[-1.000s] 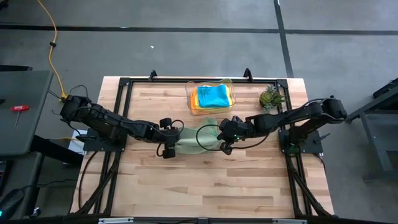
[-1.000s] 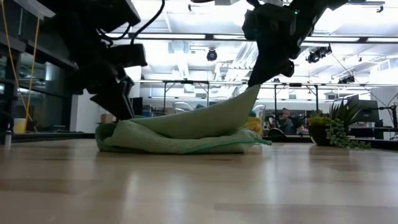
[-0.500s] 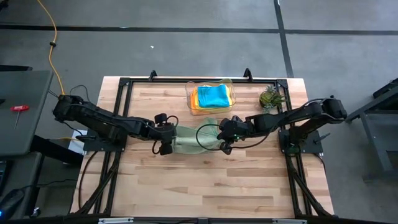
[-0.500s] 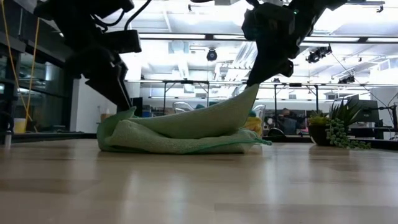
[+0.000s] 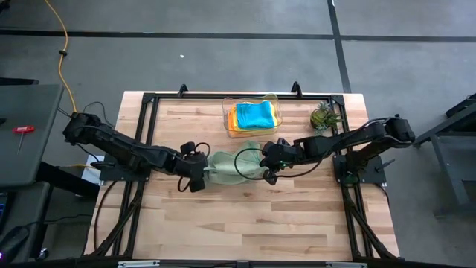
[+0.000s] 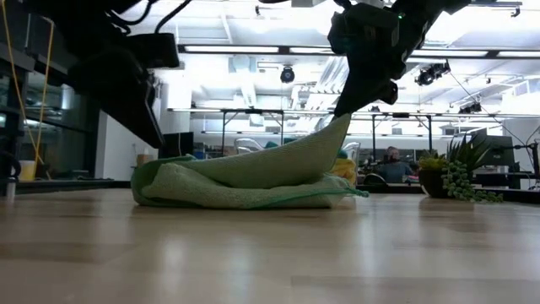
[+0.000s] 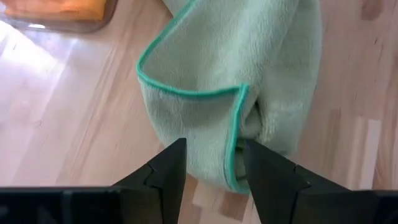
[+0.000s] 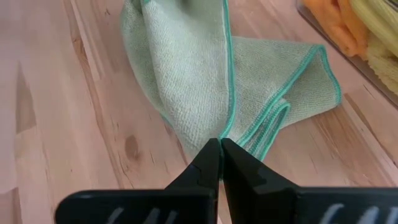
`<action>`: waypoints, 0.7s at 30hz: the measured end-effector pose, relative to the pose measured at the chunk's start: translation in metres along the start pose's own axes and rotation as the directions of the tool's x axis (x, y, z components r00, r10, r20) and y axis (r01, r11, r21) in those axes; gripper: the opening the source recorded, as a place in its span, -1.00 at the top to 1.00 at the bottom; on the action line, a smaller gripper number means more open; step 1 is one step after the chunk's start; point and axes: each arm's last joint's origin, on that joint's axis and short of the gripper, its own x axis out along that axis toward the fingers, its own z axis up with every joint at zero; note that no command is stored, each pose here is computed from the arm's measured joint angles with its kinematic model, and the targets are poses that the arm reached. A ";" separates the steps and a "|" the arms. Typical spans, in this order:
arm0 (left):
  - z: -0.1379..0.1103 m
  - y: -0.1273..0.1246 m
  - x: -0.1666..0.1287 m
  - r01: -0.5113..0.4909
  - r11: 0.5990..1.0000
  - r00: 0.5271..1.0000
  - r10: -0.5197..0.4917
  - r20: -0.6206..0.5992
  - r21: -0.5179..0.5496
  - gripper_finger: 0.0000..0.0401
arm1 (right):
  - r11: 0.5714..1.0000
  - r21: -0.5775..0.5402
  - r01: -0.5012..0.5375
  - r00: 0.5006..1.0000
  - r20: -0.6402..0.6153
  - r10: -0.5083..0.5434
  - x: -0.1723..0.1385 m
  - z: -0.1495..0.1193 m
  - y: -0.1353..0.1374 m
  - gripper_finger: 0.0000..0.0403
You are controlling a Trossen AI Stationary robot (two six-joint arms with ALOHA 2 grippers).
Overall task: Fold microfiber towels
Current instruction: Fold the light green microfiber towel
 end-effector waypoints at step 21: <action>0.000 -0.029 0.017 -0.060 0.992 0.992 0.047 0.115 0.113 0.27 | 1.000 0.000 -0.001 1.000 0.002 0.001 0.000 0.000 0.000 1.00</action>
